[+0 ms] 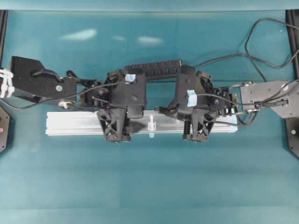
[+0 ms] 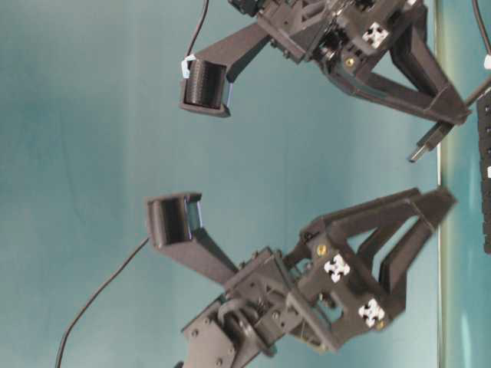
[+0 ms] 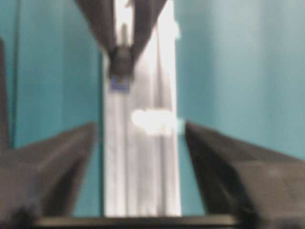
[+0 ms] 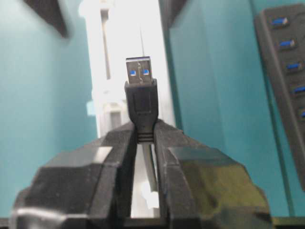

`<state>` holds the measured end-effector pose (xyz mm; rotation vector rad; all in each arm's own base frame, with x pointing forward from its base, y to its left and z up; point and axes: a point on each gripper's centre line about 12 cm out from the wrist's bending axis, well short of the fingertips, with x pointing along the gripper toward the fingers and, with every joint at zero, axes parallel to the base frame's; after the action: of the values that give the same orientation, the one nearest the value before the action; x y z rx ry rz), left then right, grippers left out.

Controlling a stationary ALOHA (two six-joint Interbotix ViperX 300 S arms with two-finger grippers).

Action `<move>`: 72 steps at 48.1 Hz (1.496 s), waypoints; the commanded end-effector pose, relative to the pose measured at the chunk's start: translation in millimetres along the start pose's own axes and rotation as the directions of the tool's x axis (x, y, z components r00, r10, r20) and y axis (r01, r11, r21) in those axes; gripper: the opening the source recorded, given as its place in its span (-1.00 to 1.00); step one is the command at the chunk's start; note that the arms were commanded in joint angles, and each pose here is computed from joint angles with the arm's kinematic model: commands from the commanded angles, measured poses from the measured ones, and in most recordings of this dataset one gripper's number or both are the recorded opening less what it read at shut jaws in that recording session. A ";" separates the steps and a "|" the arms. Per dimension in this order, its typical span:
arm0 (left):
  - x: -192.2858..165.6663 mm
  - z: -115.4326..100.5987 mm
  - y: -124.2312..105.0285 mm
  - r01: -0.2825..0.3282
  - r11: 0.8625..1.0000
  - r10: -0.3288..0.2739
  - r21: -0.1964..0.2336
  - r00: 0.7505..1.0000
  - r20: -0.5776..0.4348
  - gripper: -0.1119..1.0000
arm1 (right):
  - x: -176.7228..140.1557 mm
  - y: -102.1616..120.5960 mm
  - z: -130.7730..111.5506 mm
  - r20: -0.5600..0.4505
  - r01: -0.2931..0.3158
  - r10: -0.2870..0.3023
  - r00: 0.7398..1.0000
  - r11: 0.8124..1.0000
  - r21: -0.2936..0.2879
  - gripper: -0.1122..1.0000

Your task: Pass the USB cable through three rings with both arms.

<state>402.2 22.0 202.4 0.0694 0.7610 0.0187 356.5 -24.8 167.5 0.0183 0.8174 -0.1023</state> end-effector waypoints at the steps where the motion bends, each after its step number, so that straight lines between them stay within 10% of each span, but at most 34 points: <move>1: -12.3 8.4 0.2 -0.003 1.000 0.003 0.001 0.999 0.038 0.91 | -1.1 3.8 0.8 -0.013 -0.003 0.003 1.000 1.000 -0.001 -0.90; 45: -89.6 12.8 0.4 -0.016 1.000 0.015 0.003 0.982 0.187 0.80 | 34.6 22.1 -17.4 -0.179 -0.013 0.001 0.984 0.998 -0.066 -0.90; 72: -108.0 -1.6 -0.8 -0.017 1.000 0.016 0.000 0.979 0.203 0.80 | 39.0 24.9 -2.3 -0.115 -0.026 0.018 0.993 0.997 -0.066 -0.90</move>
<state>322.8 17.2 266.4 0.0776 0.5864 0.0260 376.2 -8.4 128.2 -0.0247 0.9795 -0.0712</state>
